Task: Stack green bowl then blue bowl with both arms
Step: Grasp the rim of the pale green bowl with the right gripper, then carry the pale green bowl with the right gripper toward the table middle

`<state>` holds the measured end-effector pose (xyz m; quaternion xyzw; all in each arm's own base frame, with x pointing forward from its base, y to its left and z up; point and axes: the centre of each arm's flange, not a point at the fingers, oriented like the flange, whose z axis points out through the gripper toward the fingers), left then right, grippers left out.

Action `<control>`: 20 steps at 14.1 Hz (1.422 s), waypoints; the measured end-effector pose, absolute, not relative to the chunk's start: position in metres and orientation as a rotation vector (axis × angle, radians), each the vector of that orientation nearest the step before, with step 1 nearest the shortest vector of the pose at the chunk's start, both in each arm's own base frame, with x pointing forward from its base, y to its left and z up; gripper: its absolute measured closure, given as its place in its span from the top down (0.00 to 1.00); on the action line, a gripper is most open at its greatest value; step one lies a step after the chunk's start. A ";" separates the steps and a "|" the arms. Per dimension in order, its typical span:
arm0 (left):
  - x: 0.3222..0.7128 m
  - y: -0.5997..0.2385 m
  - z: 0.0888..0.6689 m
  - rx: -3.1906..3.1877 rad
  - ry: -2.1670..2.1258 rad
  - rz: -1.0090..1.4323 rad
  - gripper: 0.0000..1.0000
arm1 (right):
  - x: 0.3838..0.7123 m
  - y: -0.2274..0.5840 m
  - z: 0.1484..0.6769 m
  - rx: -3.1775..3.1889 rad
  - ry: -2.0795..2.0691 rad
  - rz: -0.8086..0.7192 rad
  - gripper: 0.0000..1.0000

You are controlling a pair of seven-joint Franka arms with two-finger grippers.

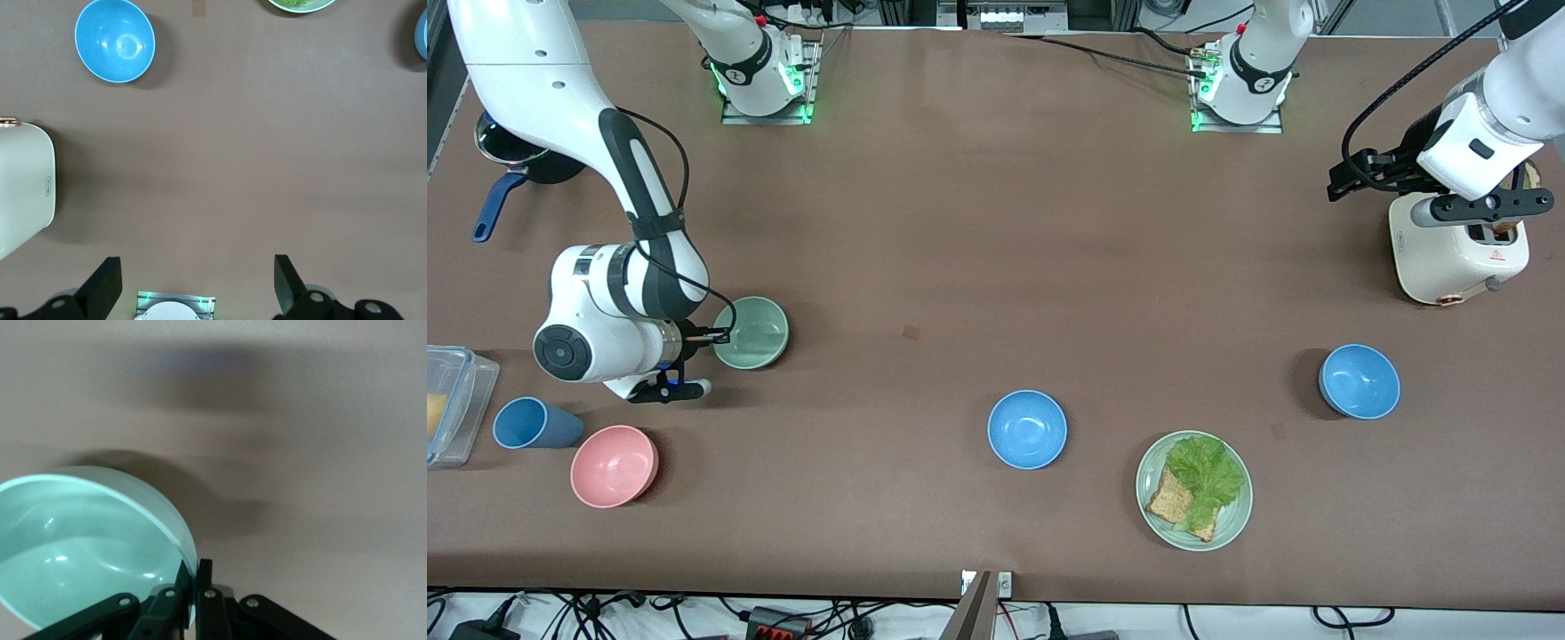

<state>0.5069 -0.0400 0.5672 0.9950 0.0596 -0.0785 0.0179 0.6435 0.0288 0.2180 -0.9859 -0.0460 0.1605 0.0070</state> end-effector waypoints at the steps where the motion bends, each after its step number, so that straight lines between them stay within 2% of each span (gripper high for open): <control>1: 0.507 -0.040 0.567 3.091 0.185 -0.244 1.00 | 0.647 0.042 0.222 -3.086 -0.174 0.480 0.05; 5: 0.507 -0.039 0.567 3.090 0.187 -0.244 1.00 | 0.658 0.144 0.257 -3.108 -0.299 0.347 0.05; 8: 0.507 -0.039 0.567 3.090 0.189 -0.244 1.00 | 0.640 0.251 0.275 -3.137 -0.279 0.272 0.05; 12: 0.507 -0.037 0.567 3.089 0.194 -0.246 1.00 | 0.600 0.344 0.265 -3.027 -0.218 0.342 0.05; 20: 0.509 -0.019 0.559 3.077 0.246 -0.298 1.00 | 0.564 0.436 0.230 -3.029 -0.069 0.362 0.05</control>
